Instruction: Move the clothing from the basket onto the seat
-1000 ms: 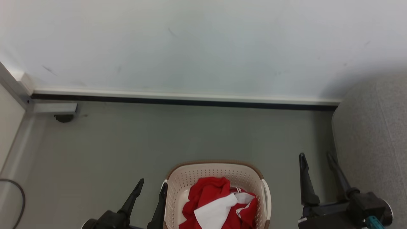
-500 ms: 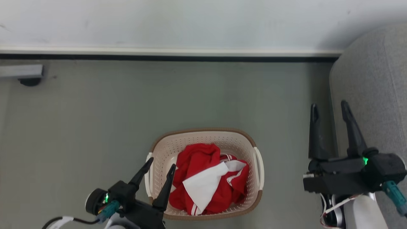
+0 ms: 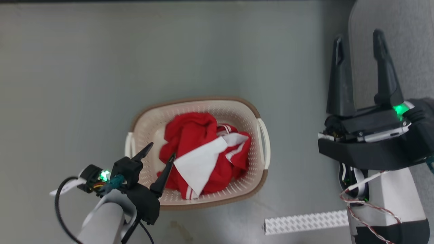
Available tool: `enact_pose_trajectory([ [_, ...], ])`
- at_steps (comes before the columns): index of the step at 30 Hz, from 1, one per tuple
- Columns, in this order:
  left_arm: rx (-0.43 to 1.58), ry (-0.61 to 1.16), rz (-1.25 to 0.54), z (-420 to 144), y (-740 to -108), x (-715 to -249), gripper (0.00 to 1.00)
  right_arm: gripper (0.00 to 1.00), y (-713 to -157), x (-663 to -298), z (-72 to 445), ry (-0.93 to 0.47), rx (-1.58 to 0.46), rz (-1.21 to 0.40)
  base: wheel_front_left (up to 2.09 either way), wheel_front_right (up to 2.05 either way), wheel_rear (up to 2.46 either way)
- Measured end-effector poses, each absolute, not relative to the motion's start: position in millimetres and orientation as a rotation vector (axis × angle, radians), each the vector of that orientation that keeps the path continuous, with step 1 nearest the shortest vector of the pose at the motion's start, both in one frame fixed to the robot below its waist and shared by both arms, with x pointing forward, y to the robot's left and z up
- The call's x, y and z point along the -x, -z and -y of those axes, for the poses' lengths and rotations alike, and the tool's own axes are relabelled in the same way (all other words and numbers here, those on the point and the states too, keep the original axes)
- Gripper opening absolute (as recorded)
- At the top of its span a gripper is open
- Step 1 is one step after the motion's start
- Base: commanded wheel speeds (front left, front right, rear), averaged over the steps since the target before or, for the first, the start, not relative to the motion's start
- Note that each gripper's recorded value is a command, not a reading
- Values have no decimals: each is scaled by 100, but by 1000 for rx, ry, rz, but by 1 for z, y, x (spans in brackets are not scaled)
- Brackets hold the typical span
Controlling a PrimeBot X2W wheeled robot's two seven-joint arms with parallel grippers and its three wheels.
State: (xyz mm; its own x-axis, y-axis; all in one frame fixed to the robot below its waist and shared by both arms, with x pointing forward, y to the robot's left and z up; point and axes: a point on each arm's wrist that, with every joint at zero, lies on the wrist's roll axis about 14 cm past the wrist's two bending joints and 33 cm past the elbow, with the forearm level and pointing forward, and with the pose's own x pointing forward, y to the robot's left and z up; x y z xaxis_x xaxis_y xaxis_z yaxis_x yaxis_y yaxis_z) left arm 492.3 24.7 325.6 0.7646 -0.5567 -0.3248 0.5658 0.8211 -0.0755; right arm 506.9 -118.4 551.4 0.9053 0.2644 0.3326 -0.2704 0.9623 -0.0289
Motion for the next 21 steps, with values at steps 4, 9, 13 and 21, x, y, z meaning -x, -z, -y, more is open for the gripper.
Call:
enact_pose_trajectory([
  [4,-46,681,-442,-13,-286,-487,100,100,-541,-518,120,-279,-19,332,0,0,0],
  [9,-58,737,-515,-2,-255,-486,100,100,-530,-528,123,-277,-21,323,0,0,0],
  [13,-75,800,-577,8,-226,-479,100,100,-522,-535,123,-284,-25,322,0,0,0],
  [21,-92,866,-640,22,-185,-480,100,100,-514,-545,120,-305,-33,342,0,0,0],
])
